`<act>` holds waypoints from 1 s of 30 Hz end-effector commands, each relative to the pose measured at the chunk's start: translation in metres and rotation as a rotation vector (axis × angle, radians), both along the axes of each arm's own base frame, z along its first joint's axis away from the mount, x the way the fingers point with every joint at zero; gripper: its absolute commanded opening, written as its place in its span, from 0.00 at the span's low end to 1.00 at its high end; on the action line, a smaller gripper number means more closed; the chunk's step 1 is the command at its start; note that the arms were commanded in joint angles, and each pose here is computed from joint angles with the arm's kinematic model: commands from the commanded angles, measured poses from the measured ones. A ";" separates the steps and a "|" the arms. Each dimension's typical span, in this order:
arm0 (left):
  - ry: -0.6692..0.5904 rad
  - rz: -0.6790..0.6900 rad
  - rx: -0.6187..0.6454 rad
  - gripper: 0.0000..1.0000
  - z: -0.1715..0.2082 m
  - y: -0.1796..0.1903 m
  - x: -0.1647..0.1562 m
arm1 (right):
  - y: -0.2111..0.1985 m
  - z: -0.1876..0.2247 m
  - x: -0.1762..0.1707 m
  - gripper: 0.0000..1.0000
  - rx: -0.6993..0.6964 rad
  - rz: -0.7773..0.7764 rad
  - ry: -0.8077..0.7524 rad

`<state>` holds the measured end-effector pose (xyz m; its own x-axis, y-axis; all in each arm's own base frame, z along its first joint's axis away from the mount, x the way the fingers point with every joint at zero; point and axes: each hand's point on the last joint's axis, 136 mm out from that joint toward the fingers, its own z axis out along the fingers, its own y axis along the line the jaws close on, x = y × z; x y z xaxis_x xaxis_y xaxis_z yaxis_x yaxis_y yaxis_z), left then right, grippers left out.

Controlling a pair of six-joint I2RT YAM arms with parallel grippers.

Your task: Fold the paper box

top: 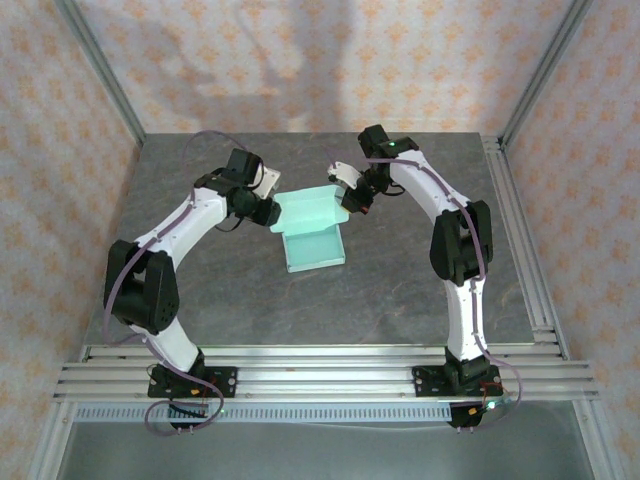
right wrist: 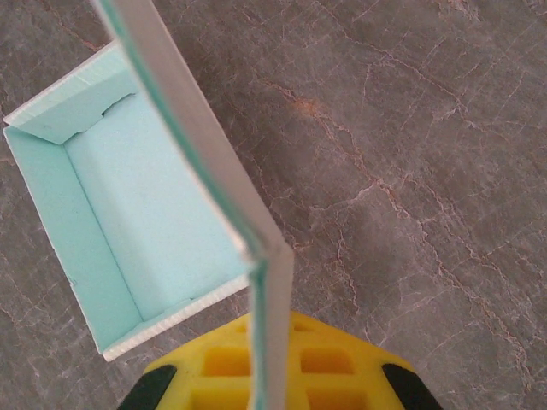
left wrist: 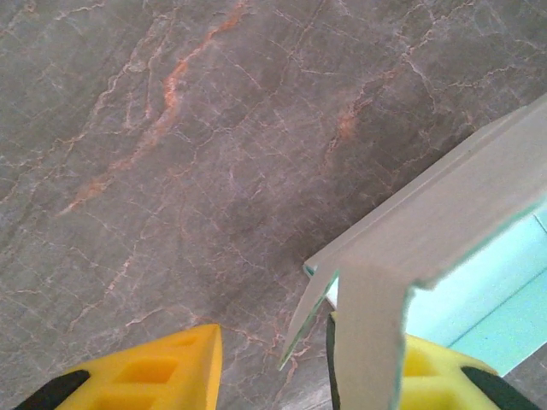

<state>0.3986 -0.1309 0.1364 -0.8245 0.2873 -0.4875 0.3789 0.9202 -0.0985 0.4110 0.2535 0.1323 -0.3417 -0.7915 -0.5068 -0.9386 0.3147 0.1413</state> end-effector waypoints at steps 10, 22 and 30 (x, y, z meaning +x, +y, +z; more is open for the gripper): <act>0.048 0.008 -0.058 0.08 -0.002 -0.008 -0.001 | -0.001 0.024 -0.004 0.00 0.011 -0.022 -0.031; -0.061 0.169 -0.172 0.05 0.026 -0.025 0.012 | 0.000 0.051 0.028 0.00 0.114 -0.485 -0.223; -0.110 0.237 -0.165 0.03 0.024 -0.038 0.021 | -0.003 0.067 0.028 0.00 0.319 -0.838 -0.186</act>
